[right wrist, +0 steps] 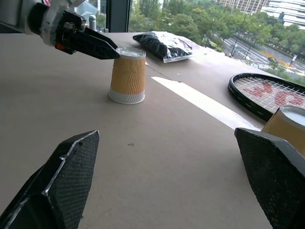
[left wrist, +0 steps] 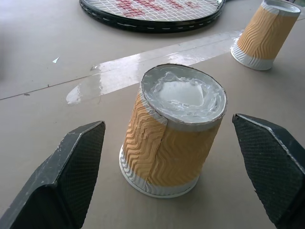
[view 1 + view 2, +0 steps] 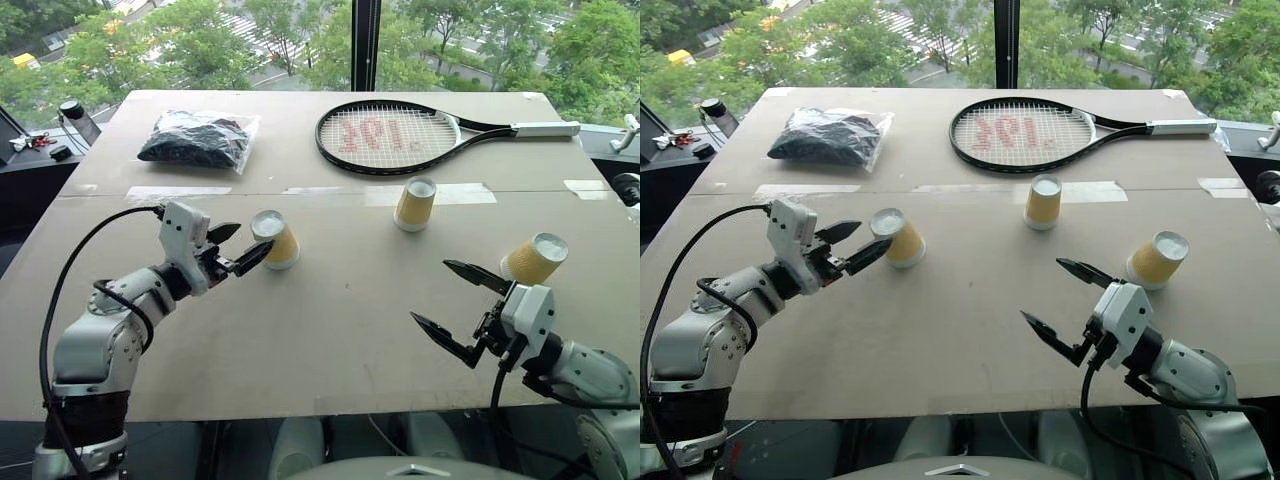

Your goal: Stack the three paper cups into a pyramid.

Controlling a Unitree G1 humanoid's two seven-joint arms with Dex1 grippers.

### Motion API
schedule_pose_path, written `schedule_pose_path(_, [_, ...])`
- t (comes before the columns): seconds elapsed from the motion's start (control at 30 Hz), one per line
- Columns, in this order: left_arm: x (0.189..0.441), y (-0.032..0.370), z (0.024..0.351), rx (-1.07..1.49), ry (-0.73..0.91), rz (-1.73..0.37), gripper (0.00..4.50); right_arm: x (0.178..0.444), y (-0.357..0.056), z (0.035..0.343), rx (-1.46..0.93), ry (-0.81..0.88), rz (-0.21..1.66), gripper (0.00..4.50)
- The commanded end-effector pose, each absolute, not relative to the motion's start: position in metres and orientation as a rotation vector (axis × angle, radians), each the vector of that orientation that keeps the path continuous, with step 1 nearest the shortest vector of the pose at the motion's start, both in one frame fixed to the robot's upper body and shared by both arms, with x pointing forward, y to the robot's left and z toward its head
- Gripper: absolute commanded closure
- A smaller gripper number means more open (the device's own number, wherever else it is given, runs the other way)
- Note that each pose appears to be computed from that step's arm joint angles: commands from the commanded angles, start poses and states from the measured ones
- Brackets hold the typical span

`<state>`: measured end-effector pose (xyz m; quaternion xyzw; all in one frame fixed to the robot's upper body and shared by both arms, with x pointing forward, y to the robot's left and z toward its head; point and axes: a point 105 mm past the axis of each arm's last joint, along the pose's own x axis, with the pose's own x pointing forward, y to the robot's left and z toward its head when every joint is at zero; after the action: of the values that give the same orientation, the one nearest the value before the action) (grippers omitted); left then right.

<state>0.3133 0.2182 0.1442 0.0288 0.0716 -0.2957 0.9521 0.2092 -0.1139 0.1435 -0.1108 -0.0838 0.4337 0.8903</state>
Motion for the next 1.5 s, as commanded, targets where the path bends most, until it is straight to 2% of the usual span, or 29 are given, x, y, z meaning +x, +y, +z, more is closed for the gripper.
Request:
schedule_pose_path(0.03, [0.321,0.212,0.149,0.089,0.110,-0.639,0.10,0.203,-0.109,0.156,-0.254,-0.231,0.888,0.00])
schedule_pose_path(0.17, [0.332,0.204,0.142,0.109,0.122,-0.689,0.10,0.202,-0.109,0.157,-0.262,-0.236,0.858,0.00])
schedule_pose_path(0.27, [0.339,0.202,0.141,0.117,0.116,-0.710,0.89,0.200,-0.110,0.156,-0.269,-0.233,0.837,0.00])
schedule_pose_path(0.37, [0.342,0.201,0.142,0.120,0.111,-0.732,2.14,0.198,-0.109,0.155,-0.269,-0.228,0.826,0.00])
schedule_pose_path(0.4, [0.342,0.199,0.143,0.120,0.109,-0.754,2.28,0.197,-0.109,0.154,-0.268,-0.226,0.817,0.00])
schedule_pose_path(0.7, [0.341,0.148,0.160,0.081,0.081,-1.027,2.29,0.193,-0.110,0.149,-0.265,-0.214,0.760,0.00])
schedule_pose_path(0.97, [0.357,0.107,0.143,0.166,0.094,-1.127,2.29,0.188,-0.116,0.143,-0.250,-0.184,0.688,0.00])
schedule_pose_path(1.27, [0.368,0.092,0.137,0.209,0.079,-1.155,2.29,0.177,-0.126,0.132,-0.260,-0.133,0.642,0.00])
schedule_pose_path(1.5, [0.367,0.087,0.134,0.219,0.068,-1.177,2.29,0.177,-0.128,0.129,-0.255,-0.128,0.628,0.00])
